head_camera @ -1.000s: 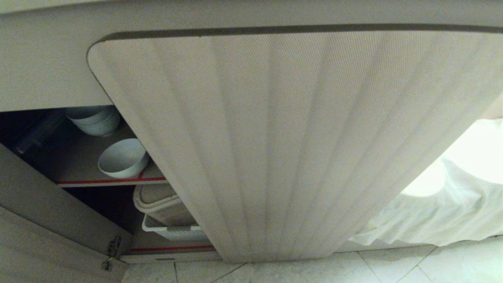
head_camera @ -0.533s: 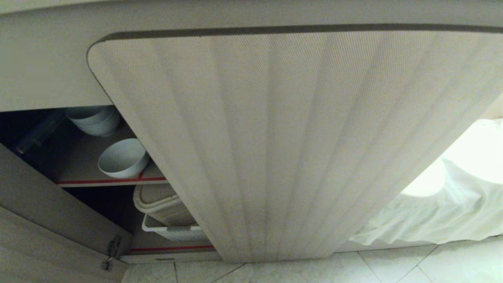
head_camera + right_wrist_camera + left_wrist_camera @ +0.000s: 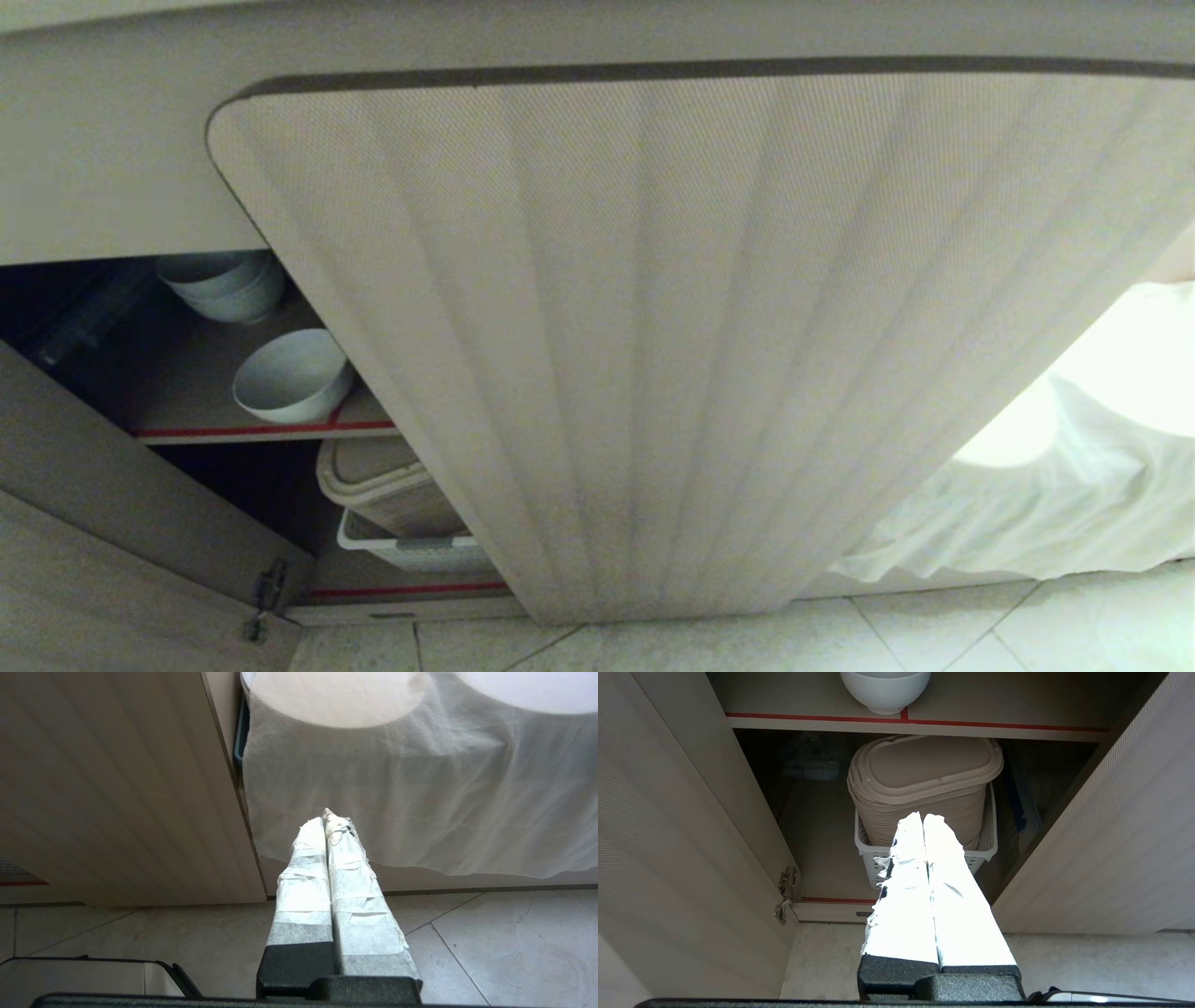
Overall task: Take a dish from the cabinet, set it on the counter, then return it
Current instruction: Close the cabinet door
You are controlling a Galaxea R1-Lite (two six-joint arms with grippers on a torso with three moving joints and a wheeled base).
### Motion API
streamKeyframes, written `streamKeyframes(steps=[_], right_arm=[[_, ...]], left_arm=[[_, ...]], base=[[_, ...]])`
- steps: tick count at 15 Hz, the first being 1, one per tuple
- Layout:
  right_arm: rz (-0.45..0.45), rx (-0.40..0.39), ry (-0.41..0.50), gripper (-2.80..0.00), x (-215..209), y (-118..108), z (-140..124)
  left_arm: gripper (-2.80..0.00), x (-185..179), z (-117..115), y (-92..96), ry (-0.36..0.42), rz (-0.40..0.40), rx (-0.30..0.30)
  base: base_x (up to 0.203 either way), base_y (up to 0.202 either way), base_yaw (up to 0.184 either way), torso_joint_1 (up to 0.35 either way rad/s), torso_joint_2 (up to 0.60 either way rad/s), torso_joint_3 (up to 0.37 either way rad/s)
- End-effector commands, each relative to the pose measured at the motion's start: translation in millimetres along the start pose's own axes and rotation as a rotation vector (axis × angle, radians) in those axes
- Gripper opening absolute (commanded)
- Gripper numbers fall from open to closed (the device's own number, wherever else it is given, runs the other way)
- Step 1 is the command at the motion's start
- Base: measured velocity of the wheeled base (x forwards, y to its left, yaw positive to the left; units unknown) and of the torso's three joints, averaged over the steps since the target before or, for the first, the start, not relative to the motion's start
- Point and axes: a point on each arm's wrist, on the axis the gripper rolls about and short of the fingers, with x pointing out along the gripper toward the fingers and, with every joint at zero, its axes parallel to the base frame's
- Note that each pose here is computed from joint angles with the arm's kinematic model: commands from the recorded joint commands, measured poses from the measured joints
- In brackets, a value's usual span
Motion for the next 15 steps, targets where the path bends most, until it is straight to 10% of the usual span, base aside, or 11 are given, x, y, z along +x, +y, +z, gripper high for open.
streamKeyframes(steps=[1,8,15], right_arm=[[0.001,0.0,0.0,-2.8,0.0,0.0,0.0],[0.001,0.0,0.0,-2.8,0.0,0.0,0.0],[0.0,0.001,0.0,-2.8,0.0,0.0,0.0]], left_arm=[[-2.8,0.0,0.1,0.0,-0.001,-0.001,-0.001],[-2.8,0.0,-0.1,0.0,0.001,-0.001,-0.002],[-2.8,0.0,-0.1,0.0,0.001,-0.001,-0.004]], base=[[0.0,0.0,0.0,0.0,0.0,0.0],[0.0,0.0,0.0,0.0,0.0,0.0],[-0.175,0.0,-0.001,0.005,0.0,0.003]])
